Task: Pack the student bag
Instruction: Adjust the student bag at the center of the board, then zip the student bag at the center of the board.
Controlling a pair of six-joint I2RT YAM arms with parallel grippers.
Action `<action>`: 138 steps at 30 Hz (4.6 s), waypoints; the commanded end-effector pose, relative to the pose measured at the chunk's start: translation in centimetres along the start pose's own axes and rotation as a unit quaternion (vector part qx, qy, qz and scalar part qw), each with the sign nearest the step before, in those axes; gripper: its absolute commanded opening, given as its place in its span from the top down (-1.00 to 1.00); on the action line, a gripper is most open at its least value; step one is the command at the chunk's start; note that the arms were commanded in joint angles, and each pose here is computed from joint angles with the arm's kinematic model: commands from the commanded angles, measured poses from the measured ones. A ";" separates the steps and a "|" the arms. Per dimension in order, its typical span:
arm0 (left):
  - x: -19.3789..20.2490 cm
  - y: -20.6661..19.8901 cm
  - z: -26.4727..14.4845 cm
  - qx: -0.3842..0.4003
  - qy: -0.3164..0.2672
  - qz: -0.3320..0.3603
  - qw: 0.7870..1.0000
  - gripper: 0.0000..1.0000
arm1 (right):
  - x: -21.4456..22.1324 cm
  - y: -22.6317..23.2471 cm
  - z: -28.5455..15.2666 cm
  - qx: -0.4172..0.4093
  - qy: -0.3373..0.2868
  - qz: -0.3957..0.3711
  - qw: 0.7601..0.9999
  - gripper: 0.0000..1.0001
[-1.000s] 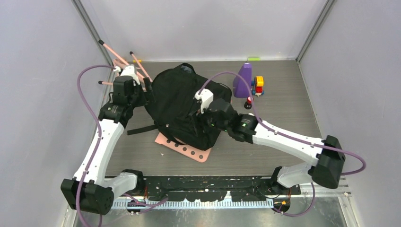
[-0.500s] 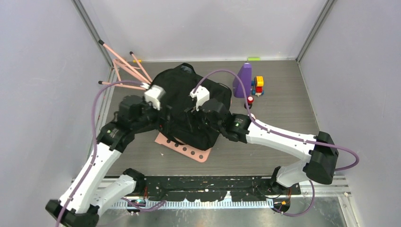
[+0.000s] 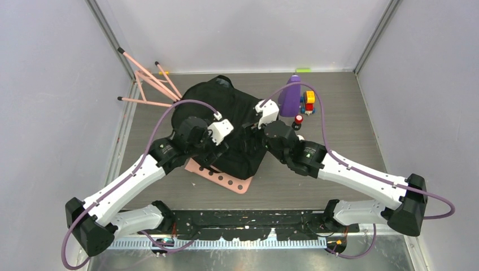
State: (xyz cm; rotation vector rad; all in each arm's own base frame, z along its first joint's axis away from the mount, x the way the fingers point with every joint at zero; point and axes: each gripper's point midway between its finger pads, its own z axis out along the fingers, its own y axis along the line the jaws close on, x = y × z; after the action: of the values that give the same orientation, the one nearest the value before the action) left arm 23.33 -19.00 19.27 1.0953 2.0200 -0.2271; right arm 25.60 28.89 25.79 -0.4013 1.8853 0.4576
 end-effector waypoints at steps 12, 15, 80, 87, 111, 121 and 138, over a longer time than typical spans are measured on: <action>2.0 0.6 -1.0 -0.026 0.030 0.034 0.999 -0.50 | -0.5 -1.3 -0.4 0.004 -0.021 0.042 0.999 -0.59; 2.1 1.2 -0.9 -0.046 0.032 0.035 0.998 -0.30 | -0.5 -1.1 -0.2 0.001 -0.019 0.044 0.999 -0.58; -8.6 12.1 -6.9 -0.075 -0.262 -0.236 0.933 1.00 | -4.2 8.2 2.5 -0.187 -0.088 -0.093 0.974 -0.47; -9.3 12.0 -7.3 -0.067 -0.273 -0.242 0.929 1.00 | -3.3 13.2 7.0 -0.255 -0.102 -0.117 0.954 -0.41; -13.6 18.7 -8.0 -0.135 -0.332 -0.254 0.898 1.00 | 1.1 13.4 3.5 -0.180 -0.104 -0.157 0.966 0.99; -16.0 18.9 -9.3 -0.089 -0.362 -0.219 0.902 1.00 | 1.6 13.3 0.8 -0.190 -0.097 -0.129 0.969 0.91; -9.4 11.6 -11.4 -0.058 -0.287 -0.252 0.922 -0.50 | -8.0 6.8 2.2 -0.155 -0.083 0.039 0.984 -0.64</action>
State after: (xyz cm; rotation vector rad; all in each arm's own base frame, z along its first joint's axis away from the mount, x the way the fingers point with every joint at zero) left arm 29.03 -14.55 33.21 0.4147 1.7579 -0.7768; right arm 26.13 36.46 29.71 -0.5752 1.6800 0.7230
